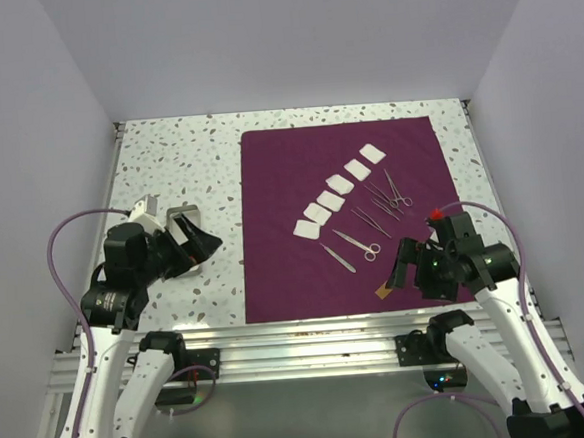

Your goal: Prepare the surgical pack

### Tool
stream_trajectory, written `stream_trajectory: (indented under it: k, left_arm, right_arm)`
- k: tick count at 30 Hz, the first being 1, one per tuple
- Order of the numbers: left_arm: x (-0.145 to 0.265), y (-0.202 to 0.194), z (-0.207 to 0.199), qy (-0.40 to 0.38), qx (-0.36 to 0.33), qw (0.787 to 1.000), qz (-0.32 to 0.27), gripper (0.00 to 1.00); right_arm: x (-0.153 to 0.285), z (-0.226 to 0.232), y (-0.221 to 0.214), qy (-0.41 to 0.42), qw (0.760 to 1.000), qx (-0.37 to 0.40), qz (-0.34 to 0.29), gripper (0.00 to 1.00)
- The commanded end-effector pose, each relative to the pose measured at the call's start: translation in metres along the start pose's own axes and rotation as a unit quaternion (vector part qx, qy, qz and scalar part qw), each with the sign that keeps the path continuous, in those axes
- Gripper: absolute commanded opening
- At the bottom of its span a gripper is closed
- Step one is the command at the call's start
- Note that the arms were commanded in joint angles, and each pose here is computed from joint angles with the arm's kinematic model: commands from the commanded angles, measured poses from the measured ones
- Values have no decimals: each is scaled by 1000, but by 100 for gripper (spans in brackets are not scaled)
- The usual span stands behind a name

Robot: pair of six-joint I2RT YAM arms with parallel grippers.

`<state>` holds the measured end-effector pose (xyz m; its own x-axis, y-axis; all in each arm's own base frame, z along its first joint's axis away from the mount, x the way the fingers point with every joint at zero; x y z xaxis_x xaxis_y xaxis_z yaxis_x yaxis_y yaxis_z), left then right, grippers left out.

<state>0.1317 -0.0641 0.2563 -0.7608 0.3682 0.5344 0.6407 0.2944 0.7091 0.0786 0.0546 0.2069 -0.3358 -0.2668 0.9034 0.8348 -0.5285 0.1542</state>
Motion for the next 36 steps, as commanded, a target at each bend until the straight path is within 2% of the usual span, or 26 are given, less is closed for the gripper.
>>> stream_trajectory:
  k: [1,13,18,19,20,21,22,25,27,28,31,36]
  left_arm:
    - [-3,0,-4,-31,-13,999,-2,100]
    - [-23,-10,3,-46,-8,998,42,99]
    - [-36,-14,6,-56,-8,996,71,96]
    - [-38,-15,7,-57,-11,995,76,95]
    - [-40,-15,7,-59,-14,995,80,94]
    - [-44,-15,9,-57,-14,994,90,93]
    - [-46,-15,9,-57,-20,994,93,91]
    - [-53,-17,11,-60,-26,993,102,86]
    - [-60,-18,12,-61,-29,992,107,85]
    - [-63,-18,11,-66,-32,991,111,84]
    - [-74,-19,10,-70,-43,988,130,82]
    - [-88,-11,7,-83,-46,985,146,81]
  right_arm:
    - [7,7,5,13,1000,15,-4,99]
    - [-3,30,36,13,998,54,-7,98]
    - [-24,49,63,5,999,54,-7,86]
    - [-35,56,72,3,998,55,0,78]
    - [-39,59,77,3,998,62,0,64]
    - [-42,65,83,7,998,68,-5,59]
    - [-54,67,92,-4,997,82,5,51]
    - [-65,85,106,4,991,132,10,44]
    - [-76,99,114,-19,985,168,25,40]
    - [-78,97,120,-62,981,183,7,41]
    - [-91,105,138,-90,975,202,-2,42]
    - [-124,116,162,-130,964,232,20,42]
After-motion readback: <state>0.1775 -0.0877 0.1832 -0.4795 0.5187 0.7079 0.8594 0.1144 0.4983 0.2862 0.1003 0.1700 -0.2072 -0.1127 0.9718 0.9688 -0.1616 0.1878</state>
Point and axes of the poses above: each gripper's point midway between its finger pads, its own x axis back along the fingers, its own z axis along the line the jaws close on, y = z × x, the point moved 9 cm from there along x, back along the fingers, and after that the axes turned 14 degrees about -x, right-handed, at the moved point
